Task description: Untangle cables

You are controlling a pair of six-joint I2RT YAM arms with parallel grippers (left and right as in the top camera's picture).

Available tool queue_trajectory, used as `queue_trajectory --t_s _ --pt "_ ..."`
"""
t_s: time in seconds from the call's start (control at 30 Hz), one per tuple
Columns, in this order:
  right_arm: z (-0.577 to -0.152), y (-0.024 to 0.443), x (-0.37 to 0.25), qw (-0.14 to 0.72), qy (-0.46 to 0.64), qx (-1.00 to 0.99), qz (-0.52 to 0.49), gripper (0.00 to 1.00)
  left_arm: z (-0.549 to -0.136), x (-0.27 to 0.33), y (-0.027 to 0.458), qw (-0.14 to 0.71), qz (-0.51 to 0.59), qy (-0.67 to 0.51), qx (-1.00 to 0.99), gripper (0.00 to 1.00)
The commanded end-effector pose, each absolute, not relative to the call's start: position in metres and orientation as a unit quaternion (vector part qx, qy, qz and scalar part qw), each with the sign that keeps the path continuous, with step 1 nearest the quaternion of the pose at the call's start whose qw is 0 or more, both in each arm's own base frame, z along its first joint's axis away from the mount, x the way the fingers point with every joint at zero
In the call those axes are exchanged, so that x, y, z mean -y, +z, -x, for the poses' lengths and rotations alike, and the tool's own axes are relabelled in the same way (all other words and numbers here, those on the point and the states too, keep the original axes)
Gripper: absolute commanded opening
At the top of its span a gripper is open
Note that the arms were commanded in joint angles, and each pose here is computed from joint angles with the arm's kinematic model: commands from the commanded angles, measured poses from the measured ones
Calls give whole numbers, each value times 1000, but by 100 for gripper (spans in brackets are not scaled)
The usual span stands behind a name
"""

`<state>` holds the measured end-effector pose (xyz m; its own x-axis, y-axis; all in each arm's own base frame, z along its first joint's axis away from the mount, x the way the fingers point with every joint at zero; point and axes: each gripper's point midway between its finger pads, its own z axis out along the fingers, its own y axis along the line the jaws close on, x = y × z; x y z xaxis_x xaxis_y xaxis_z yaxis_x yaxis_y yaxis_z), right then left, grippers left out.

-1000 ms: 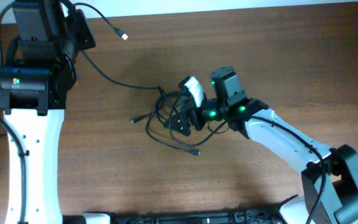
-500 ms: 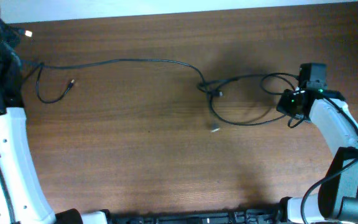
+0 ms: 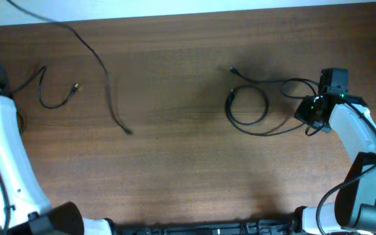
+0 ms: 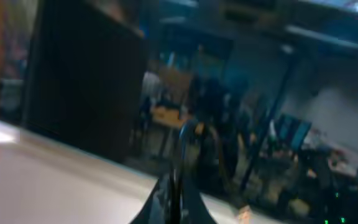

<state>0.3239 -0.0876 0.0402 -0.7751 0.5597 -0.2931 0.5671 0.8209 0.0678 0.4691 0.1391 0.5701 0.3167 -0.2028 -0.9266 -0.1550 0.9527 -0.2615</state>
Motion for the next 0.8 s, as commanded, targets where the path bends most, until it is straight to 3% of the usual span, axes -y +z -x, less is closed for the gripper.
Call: queue_trajectory --t_s 0.0,0.07,0.17,0.23,0.33,0.5,0.53,0.57,0.6,0.7,0.77 --pt "-326 39 82 152 10 -941 -303 4 -492 -118 582 828 137 -66 -540 0" --pt "-327 40 82 154 10 -941 -303 4 -524 -107 563 828 143 -110 -530 0" --pt "-331 41 83 163 11 -939 -302 4 -569 -81 467 717 194 -154 -651 0" --pt "-334 42 84 169 11 -938 -302 4 -569 -61 394 611 220 -148 -746 0" --pt "-337 43 85 177 12 -937 -302 4 -539 -70 279 437 286 -62 -850 0" --pt "-341 44 85 183 15 -936 -300 4 -563 -39 100 264 287 -101 -915 3" --pt "-341 45 82 183 23 -936 -299 4 -563 -39 82 251 284 -96 -920 60" --pt "-343 45 77 182 38 -937 -296 4 -564 -43 77 251 283 -83 -922 91" --pt "-345 45 68 180 65 -937 -291 4 -567 -50 91 270 275 -65 -921 99" --pt "-350 51 39 174 149 -935 -271 4 -566 -70 174 322 237 0 -917 99" --pt "-354 65 -7 179 249 -937 -166 4 -541 -64 235 335 234 6 -913 99"
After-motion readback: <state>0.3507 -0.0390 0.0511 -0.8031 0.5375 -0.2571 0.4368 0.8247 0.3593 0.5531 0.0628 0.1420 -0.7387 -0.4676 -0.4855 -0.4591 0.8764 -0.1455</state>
